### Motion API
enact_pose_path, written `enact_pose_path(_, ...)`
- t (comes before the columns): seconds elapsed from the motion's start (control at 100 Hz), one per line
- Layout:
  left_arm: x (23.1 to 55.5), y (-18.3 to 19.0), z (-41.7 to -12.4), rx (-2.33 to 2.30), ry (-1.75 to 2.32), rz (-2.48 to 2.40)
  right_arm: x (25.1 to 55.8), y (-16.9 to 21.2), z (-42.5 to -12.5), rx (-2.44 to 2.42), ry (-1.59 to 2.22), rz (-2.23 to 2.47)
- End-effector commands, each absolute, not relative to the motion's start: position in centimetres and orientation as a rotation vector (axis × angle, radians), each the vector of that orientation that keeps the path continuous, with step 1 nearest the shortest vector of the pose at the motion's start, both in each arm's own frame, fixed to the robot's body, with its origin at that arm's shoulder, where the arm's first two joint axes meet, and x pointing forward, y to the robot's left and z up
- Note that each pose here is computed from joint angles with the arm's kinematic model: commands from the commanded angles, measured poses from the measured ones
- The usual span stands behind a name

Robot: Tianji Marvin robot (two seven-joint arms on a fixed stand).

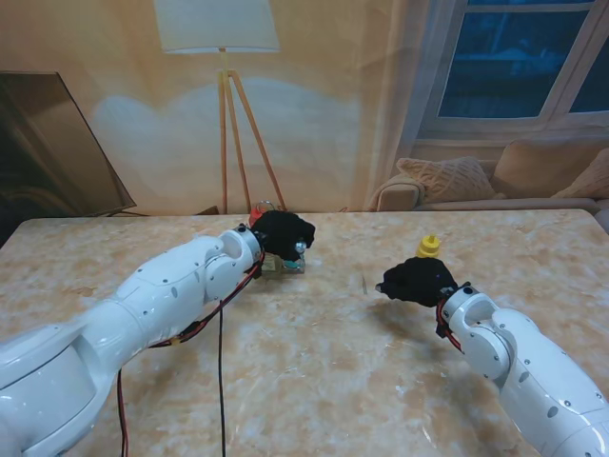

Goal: Place the seasoning bottles into the rack

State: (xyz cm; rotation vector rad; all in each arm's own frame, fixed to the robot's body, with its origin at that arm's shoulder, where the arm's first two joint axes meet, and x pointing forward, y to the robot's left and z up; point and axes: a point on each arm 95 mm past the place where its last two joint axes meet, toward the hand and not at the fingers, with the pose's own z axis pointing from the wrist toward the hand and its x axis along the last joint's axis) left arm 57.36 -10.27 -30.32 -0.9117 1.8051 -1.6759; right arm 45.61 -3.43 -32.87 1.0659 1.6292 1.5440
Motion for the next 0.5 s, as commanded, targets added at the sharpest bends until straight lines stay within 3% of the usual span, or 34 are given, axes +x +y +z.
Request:
enact_pose_path(0.0,57.56,-10.56,-30.19,-0.918,1.807,-1.666,45.3,-3.24,-33.39,1.077,1.65,1.534)
enact_pose_path(0.49,57.8,-10.13,-30.43,-0.927,1.796,-1.636,45.25,-3.22,-33.36,1.074,1.652,1.534)
